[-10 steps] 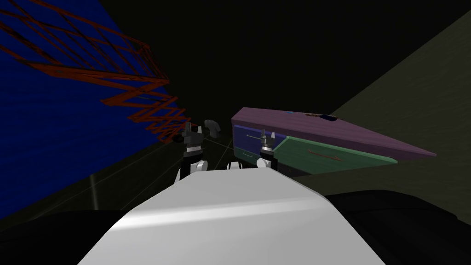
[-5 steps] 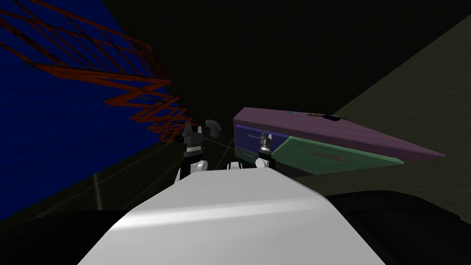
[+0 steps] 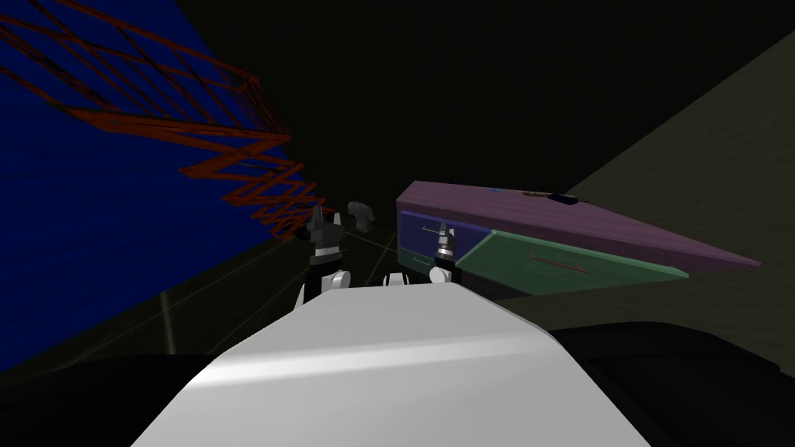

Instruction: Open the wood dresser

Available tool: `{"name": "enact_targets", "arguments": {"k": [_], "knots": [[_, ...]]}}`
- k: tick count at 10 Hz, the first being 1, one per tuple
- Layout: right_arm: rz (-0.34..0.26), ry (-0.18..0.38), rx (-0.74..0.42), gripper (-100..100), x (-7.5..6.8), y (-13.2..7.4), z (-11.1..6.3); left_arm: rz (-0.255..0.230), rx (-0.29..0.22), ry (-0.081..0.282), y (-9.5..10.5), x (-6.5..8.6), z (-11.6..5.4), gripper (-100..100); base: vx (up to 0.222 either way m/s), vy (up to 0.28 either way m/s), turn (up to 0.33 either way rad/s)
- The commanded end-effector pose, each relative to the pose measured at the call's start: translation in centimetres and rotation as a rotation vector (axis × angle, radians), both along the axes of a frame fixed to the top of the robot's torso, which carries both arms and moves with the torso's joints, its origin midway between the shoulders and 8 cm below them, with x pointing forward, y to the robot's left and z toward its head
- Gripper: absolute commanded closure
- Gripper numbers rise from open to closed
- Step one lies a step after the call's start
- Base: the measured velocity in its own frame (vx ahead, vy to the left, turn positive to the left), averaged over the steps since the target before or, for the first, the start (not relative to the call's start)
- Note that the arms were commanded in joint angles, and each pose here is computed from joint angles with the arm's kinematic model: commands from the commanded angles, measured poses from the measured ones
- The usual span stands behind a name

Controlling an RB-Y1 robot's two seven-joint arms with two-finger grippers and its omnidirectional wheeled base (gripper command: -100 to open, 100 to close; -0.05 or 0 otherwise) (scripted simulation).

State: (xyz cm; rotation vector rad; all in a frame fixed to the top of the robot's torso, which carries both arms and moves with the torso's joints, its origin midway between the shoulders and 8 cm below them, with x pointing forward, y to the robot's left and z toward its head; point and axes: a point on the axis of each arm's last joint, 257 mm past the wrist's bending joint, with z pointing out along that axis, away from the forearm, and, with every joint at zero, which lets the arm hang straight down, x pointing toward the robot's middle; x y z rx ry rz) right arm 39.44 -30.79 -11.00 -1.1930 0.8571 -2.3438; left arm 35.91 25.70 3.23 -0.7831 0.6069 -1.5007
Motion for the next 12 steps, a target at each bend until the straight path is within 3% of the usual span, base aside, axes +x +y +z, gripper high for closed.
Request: {"name": "enact_targets", "arguments": {"k": [1, 12], "knots": [[0.039, -0.004, 0.117, -100, 0.4, 0.0, -1.7, 0.000, 0.000, 0.000, 0.0, 0.0, 0.0, 0, 0.002, 0.040, 0.010], [0.150, -0.036, 0.487, -100, 1.4, 0.0, -6.7, 0.000, 0.000, 0.000, 0.0, 0.0, 0.0, 0, -0.003, 0.031, -0.003]]}}
